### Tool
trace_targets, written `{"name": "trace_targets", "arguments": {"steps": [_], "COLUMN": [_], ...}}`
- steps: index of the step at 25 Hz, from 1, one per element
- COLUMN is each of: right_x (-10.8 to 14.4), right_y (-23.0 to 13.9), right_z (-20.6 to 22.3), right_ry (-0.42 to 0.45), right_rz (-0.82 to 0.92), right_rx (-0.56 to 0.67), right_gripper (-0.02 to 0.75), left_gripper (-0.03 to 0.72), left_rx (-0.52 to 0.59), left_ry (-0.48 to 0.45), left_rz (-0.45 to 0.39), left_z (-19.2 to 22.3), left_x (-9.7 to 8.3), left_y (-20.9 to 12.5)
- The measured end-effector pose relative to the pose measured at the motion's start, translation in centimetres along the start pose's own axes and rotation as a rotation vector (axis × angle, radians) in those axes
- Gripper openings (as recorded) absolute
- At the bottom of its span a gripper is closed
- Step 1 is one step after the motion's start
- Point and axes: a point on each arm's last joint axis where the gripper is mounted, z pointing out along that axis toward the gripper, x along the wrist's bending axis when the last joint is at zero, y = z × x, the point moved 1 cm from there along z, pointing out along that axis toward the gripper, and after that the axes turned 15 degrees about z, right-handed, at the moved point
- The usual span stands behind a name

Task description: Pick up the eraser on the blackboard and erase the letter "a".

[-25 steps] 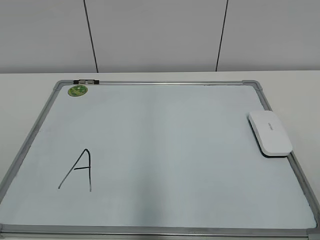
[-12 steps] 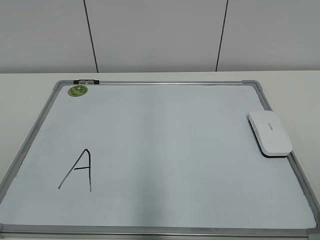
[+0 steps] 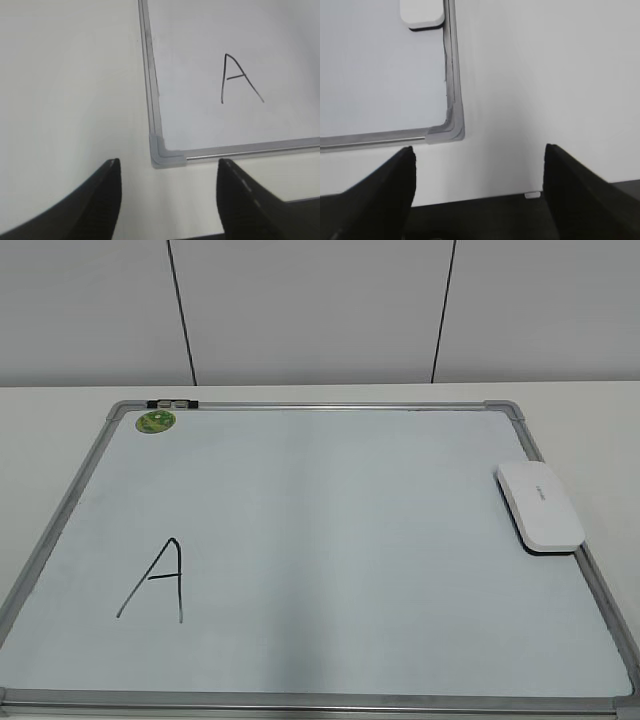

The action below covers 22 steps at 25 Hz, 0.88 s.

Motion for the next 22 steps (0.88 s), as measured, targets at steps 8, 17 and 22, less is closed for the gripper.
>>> {"name": "trace_targets", "arguments": {"steps": [8,17,22], "right_x": [-0.8,-0.9,-0.9], "right_y": [-1.7,-1.9,-1.9], "right_z": [-2.3,-2.6,-2.6], "right_ry": [0.064,0.07,0.071], "right_rz": [0.014,0.017,0.016], "right_rx": [-0.187,-0.209,-0.209], "right_gripper": [0.587,0.587,0.587], "left_gripper": [0.444,0.443,0.443], "left_rx": [-0.153,-0.146,-0.148], "left_ry": [0.05,0.046,0.038], "left_rz": [0.02,0.019,0.025], "left_z": [-2.2,-2.1,-2.1], "left_x": [-0.8,-0.8,-0.8], "left_y": [-1.3,-1.4,-1.4]}}
